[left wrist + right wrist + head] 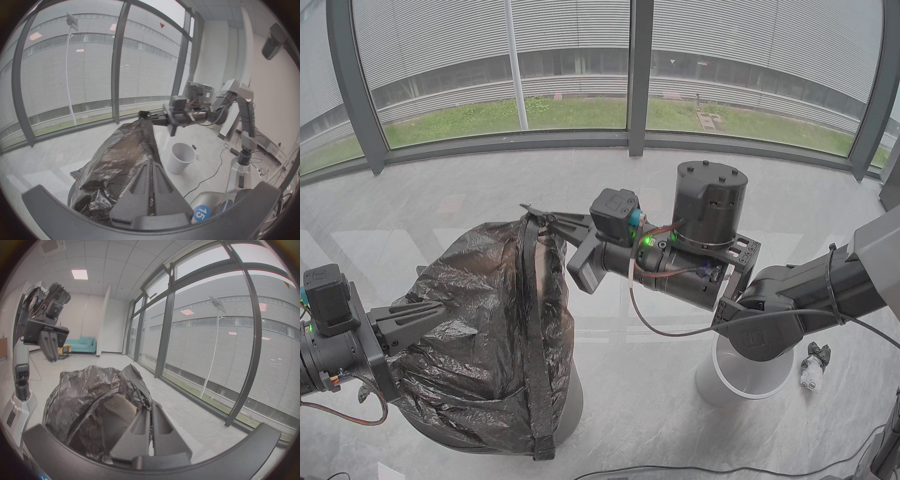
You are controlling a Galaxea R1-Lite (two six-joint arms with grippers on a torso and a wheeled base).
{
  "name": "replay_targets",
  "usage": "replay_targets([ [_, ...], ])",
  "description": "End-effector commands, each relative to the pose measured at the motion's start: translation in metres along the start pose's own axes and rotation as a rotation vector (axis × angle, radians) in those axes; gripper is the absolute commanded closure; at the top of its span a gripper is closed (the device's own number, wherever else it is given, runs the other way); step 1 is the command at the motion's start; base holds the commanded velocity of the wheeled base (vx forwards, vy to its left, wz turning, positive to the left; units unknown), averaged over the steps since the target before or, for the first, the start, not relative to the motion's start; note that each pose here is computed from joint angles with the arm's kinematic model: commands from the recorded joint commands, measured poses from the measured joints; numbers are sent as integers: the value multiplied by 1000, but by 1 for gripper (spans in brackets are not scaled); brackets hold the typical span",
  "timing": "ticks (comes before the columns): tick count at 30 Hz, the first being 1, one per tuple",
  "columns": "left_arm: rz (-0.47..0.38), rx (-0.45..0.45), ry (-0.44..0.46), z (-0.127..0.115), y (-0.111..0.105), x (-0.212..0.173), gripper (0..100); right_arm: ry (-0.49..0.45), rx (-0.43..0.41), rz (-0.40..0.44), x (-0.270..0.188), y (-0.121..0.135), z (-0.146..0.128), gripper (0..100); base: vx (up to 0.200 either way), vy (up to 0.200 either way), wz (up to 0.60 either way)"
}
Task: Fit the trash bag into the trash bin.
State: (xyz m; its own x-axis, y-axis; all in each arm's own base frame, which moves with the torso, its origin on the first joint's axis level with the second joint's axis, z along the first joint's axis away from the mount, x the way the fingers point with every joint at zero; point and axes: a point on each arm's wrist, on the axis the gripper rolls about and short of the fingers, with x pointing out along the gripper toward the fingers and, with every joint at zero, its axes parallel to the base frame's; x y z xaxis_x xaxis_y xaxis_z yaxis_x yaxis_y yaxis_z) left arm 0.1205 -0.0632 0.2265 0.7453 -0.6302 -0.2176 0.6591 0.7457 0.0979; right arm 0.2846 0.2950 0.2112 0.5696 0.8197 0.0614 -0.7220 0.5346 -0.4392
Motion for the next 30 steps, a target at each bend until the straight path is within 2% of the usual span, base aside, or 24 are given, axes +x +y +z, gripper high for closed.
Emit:
replay_targets([
  [1, -125, 46, -30, 11, -18, -4, 100, -112, 20, -81, 15, -9, 30, 100, 0, 0, 0],
  [2, -125, 46, -28, 11, -18, -4, 100, -114, 21, -85, 16, -10, 30, 100, 0, 0, 0],
  [4, -132, 43, -2, 1, -20, -5, 100, -146, 24, -153, 19, -18, 43, 100, 0, 0, 0],
  [8, -122, 42, -10, 1, -19, -8, 100, -160, 43, -258, 11, -37, 55, 100, 0, 0, 0],
  [11, -117, 39, -10, 1, -18, -7, 100, -172, 56, -305, 3, -47, 61, 100, 0, 0, 0],
  [15, -116, 37, 5, 0, -18, -3, 100, -164, 38, -402, -22, -75, 72, 100, 0, 0, 0],
  [18, -116, 35, 14, -1, -17, 0, 100, -158, 23, -436, -39, -87, 78, 100, 0, 0, 0],
  [24, -104, 37, -4, 4, -14, 17, 100, -57, -4, -515, -114, -106, 95, 100, 0, 0, 0],
  [27, -73, 42, -13, 5, -12, 27, 100, -9, -1, -537, -149, -102, 102, 100, 0, 0, 0],
  [28, -68, 42, -5, 4, -12, 33, 100, 44, 6, -539, -171, -97, 105, 100, 0, 0, 0],
  [30, -72, 41, 9, 2, -12, 38, 100, 87, 16, -536, -185, -91, 108, 100, 0, 0, 0],
])
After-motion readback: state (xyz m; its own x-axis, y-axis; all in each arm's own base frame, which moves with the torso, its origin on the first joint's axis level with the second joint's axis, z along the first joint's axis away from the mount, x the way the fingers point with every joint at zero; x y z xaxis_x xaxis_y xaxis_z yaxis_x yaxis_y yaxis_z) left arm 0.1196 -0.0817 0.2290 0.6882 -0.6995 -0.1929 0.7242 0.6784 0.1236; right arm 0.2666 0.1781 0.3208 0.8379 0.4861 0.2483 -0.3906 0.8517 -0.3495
